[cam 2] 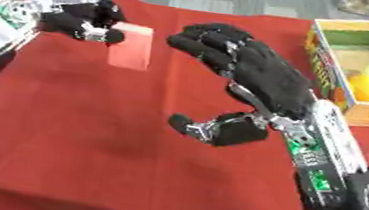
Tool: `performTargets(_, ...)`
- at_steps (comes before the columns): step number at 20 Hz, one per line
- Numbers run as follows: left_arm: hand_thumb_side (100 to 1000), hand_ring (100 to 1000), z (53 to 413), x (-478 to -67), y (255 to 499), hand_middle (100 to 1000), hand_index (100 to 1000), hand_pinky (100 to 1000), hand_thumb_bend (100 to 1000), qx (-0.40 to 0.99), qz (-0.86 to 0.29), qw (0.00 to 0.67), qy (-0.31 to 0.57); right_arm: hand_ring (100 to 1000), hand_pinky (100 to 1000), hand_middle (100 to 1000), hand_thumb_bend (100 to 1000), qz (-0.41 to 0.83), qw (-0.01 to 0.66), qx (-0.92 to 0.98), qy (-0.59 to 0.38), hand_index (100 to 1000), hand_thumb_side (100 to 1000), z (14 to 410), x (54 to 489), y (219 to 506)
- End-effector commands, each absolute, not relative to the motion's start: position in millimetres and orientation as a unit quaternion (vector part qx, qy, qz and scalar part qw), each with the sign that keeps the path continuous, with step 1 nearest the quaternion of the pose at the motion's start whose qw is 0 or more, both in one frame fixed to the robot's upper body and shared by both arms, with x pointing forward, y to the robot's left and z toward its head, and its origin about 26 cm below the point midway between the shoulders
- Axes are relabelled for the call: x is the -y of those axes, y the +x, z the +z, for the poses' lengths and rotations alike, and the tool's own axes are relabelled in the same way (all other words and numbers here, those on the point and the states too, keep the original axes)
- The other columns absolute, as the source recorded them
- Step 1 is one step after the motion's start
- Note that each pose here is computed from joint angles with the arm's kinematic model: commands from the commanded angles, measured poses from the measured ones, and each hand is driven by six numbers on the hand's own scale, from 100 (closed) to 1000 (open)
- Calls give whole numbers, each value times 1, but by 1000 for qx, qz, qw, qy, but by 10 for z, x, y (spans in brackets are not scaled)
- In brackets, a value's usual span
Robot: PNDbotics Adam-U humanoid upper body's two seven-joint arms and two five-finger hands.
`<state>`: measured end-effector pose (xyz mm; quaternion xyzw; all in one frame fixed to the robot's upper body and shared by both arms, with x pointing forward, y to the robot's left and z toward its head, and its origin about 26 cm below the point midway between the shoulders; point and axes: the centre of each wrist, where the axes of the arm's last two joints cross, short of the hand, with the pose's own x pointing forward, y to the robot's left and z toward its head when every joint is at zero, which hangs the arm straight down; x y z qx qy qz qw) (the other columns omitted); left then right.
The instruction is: Pick up the objects with one hand, pass them to the other hand, and then place them into the box on the other side of the table.
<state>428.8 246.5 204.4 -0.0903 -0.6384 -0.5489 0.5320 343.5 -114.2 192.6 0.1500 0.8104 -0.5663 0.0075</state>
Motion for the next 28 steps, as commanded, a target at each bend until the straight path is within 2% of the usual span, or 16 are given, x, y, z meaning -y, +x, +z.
performTargets(1,478,453,2218,-2332,4237,388,482,611,143,639,-566,510,-105,909,876,858,421,-565,8,-807,169,969,557,1997,1099,3440)
performTargets(4,479,453,2209,-2221,4202,388,482,611,144,629,-579,505,-119,915,879,864,434,-561,-6,-806,192,969,562,2004,1062,3433)
performTargets(5,432,453,2196,-2201,4197,387,482,611,159,626,-581,506,-121,917,878,864,435,-559,-9,-804,199,968,570,2004,1051,3430)
performTargets(6,480,453,2176,-2184,4195,387,481,611,146,622,-583,509,-122,917,877,863,446,-558,-14,-804,207,967,577,2005,1040,3428)
performTargets(11,478,453,2128,-2123,4193,385,479,610,141,619,-581,514,-126,922,872,853,434,-561,-34,-795,228,967,645,1967,996,3423)
performTargets(17,472,451,2144,-2103,4220,381,475,609,135,635,-567,512,-114,925,872,852,419,-575,-45,-784,228,966,675,1956,974,3407)
performTargets(24,472,449,2151,-2018,4253,378,472,606,129,649,-549,514,-114,922,869,854,411,-593,-45,-772,227,969,670,1957,955,3395)
performTargets(28,476,449,2178,-1919,4250,377,472,606,126,653,-546,511,-125,905,858,820,384,-599,-48,-765,232,967,615,1938,951,3408)
